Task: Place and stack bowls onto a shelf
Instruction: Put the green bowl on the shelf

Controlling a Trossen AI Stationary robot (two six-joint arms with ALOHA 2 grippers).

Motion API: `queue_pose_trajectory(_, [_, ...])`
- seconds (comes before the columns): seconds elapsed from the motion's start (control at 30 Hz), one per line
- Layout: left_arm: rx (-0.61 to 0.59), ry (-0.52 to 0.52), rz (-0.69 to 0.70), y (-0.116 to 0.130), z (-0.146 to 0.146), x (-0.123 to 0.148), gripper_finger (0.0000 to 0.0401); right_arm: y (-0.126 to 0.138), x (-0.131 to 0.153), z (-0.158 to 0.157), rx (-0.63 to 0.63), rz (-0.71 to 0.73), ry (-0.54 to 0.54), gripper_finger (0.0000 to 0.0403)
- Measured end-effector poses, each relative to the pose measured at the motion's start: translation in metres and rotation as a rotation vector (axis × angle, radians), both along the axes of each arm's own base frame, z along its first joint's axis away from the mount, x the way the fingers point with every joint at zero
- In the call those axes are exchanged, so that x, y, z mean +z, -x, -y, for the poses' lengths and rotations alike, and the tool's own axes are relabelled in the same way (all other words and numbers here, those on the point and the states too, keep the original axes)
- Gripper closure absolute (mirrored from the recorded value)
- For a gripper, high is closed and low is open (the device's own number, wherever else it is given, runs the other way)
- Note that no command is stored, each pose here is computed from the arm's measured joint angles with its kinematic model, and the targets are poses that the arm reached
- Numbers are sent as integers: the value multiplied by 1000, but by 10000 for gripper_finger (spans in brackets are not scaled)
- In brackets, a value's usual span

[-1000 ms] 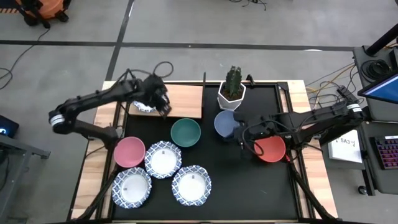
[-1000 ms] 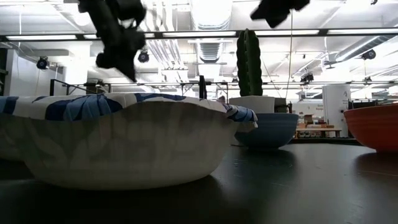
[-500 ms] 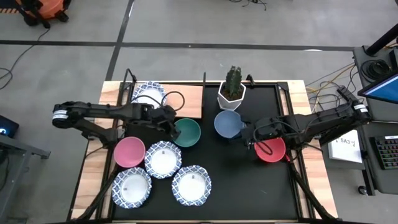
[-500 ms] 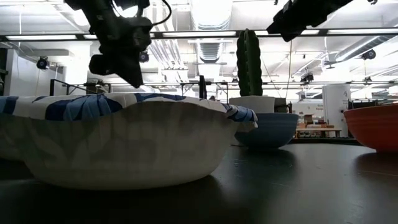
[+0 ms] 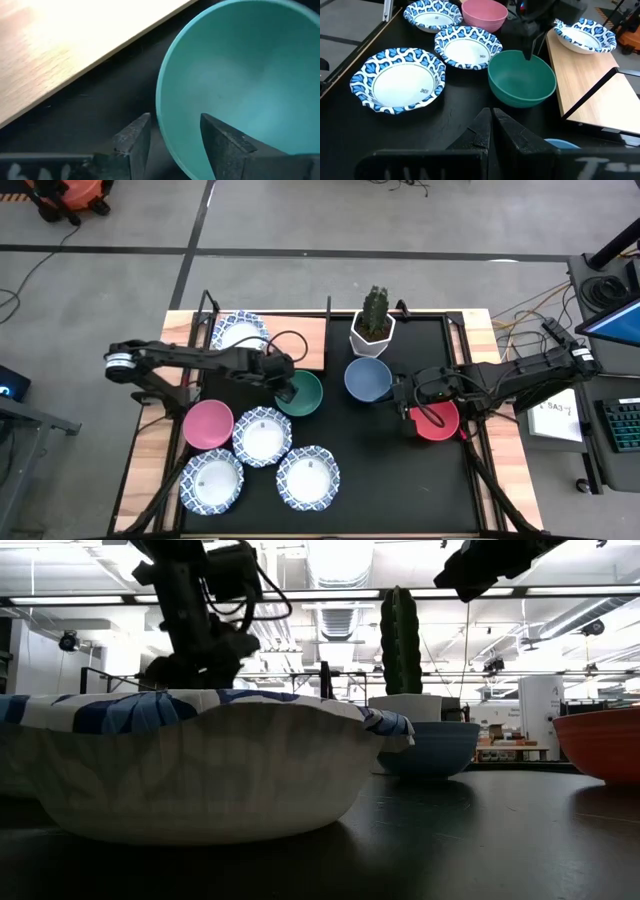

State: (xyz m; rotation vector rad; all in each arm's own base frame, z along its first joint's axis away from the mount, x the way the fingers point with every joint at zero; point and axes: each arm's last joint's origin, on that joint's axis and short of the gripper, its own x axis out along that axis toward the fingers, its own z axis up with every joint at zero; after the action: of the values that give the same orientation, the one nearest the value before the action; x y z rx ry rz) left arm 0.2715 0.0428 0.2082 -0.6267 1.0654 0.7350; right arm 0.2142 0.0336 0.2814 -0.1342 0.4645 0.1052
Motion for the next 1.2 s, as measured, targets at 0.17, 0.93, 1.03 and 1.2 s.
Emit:
queue_pose_trajectory(0.17, [-7, 3, -37, -4, -1, -10, 246, 0, 0, 0, 0, 0, 0, 394])
queue_pose_trajectory(0.93, [-149, -63, 52, -21, -9, 45, 400, 0, -1, 0, 1, -7, 2, 394])
queue_pose_trajectory(1.03, [-177, -119, 48, -21, -23, 69, 400, 0, -1, 0, 0, -7, -3, 394])
queue_pose_trajectory(1.2, [-158, -200, 9, -12, -60, 96, 400, 1, -1, 0, -4, -15, -25, 394])
